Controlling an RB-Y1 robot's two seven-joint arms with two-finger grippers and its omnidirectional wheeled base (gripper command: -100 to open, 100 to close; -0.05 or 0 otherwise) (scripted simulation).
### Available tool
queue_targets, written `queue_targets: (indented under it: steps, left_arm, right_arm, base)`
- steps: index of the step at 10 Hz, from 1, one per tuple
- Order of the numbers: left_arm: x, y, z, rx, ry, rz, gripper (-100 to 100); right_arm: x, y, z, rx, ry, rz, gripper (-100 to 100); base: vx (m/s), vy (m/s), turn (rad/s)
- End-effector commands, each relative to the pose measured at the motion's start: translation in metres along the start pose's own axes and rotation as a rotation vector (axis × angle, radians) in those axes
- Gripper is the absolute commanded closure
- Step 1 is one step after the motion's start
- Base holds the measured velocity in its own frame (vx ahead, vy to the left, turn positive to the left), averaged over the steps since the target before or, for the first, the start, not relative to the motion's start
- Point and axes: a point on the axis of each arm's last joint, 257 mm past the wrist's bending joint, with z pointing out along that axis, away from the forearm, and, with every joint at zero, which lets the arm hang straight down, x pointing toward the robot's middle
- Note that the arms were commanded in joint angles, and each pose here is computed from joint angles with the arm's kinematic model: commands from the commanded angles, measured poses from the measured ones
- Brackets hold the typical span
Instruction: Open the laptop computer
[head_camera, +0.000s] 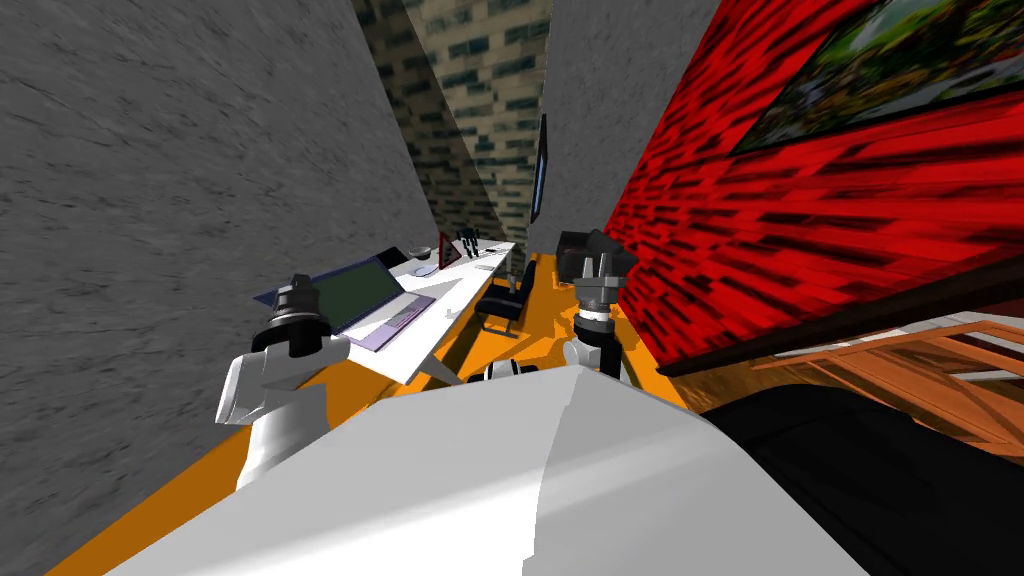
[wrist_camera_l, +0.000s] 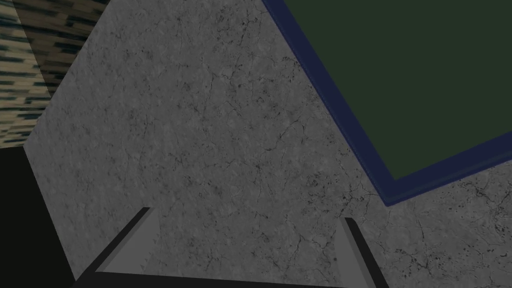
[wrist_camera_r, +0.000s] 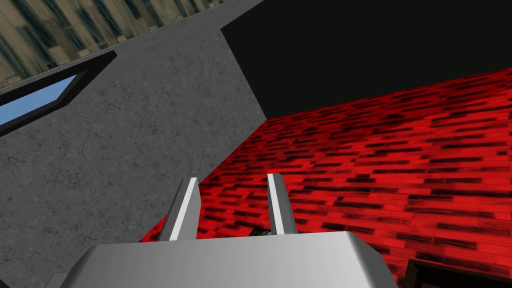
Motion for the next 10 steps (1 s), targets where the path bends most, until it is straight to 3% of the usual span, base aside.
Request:
queue_targets:
  steps: [1, 2, 4, 8, 9, 10]
  left_arm:
    - [-0.022, 0.033, 0.008, -0.102, -0.051, 0.003, -100]
    - [-0.034, 0.051, 0.011, -0.155, -0.077, 0.002, -100]
    - [-0.035, 0.051, 0.011, -0.156, -0.079, 0.002, -100]
    - [-0.078, 0.116, 0.010, -0.352, -0.173, -0.020, -100]
    - [-0.078, 0.116, 0.010, -0.352, -0.173, -0.020, -100]
    - [-0.086, 0.129, 0.008, -0.393, -0.191, -0.027, -100]
  right_arm:
    - [0.000, 0.000, 0.000, 0.000, 0.000, 0.000, 0]
    - [0.000, 0.000, 0.000, 0.000, 0.000, 0.000, 0]
    - [0.000, 0.000, 0.000, 0.000, 0.000, 0.000, 0]
    - [0.000, 0.000, 0.000, 0.000, 0.000, 0.000, 0]
    - [0.000, 0.000, 0.000, 0.000, 0.000, 0.000, 0]
    - [0.000, 0.000, 0.000, 0.000, 0.000, 0.000, 0]
  base:
    - [-0.016, 0.050, -0.159]
    - [-0.020, 0.068, -0.236]
    - [-0.014, 0.035, -0.023]
    - [-0.023, 0.050, -0.194]
    - [-0.022, 0.046, -0.048]
    - [-0.019, 0.031, -0.093]
